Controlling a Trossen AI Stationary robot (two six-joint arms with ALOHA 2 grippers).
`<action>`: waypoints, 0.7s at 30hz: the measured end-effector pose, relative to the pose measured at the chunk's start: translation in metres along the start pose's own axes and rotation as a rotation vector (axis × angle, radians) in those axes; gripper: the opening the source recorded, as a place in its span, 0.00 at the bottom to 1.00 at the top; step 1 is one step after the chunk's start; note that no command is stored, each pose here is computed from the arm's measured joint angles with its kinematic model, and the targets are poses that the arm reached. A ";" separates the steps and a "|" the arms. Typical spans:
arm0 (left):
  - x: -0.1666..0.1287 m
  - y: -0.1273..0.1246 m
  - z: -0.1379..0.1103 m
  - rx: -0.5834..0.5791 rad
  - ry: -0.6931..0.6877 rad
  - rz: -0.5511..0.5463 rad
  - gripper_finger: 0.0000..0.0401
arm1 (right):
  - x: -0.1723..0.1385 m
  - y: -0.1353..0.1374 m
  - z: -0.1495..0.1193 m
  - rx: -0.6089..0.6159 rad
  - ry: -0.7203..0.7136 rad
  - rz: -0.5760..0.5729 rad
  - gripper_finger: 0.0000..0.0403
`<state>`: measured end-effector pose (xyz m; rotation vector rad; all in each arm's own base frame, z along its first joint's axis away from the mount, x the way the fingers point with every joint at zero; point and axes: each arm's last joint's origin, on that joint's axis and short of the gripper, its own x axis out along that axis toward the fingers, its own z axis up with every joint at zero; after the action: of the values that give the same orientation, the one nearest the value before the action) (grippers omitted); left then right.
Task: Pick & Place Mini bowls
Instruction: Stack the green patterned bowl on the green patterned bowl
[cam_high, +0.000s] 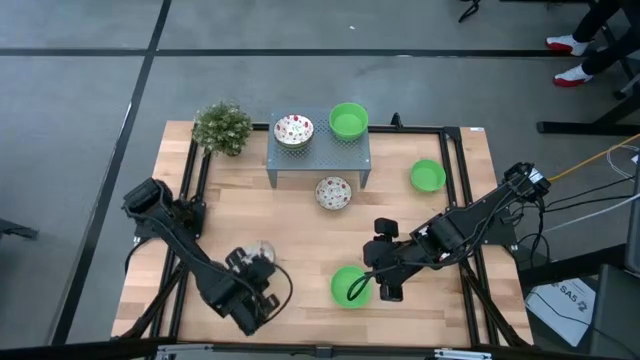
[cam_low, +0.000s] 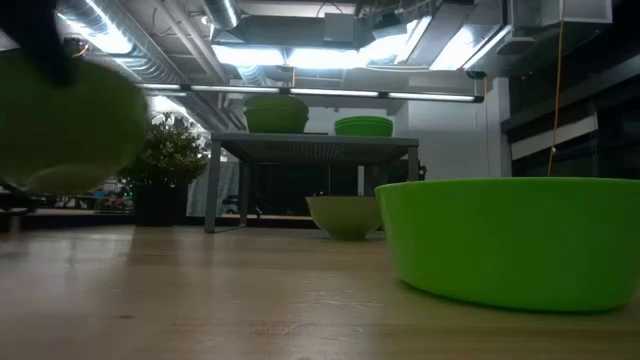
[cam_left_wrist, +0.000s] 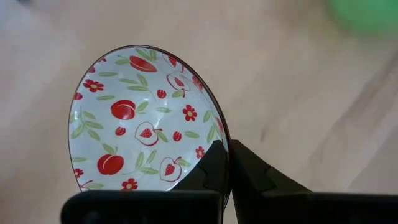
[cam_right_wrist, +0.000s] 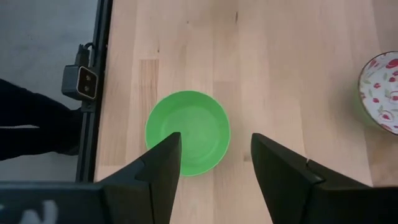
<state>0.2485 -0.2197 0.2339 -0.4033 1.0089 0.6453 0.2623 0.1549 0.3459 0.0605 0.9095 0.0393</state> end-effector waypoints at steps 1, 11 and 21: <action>-0.002 0.002 0.005 -0.013 -0.036 -0.004 0.01 | 0.000 0.000 0.000 0.000 -0.004 -0.009 0.48; -0.040 0.041 0.068 -0.097 -0.349 -0.041 0.01 | 0.000 -0.002 -0.001 -0.029 0.000 -0.050 0.48; -0.071 0.079 0.123 -0.074 -0.549 -0.066 0.01 | 0.002 -0.010 0.003 -0.059 0.000 -0.070 0.48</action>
<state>0.2493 -0.1096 0.3538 -0.2973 0.4490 0.6855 0.2658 0.1445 0.3450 -0.0266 0.9092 0.0013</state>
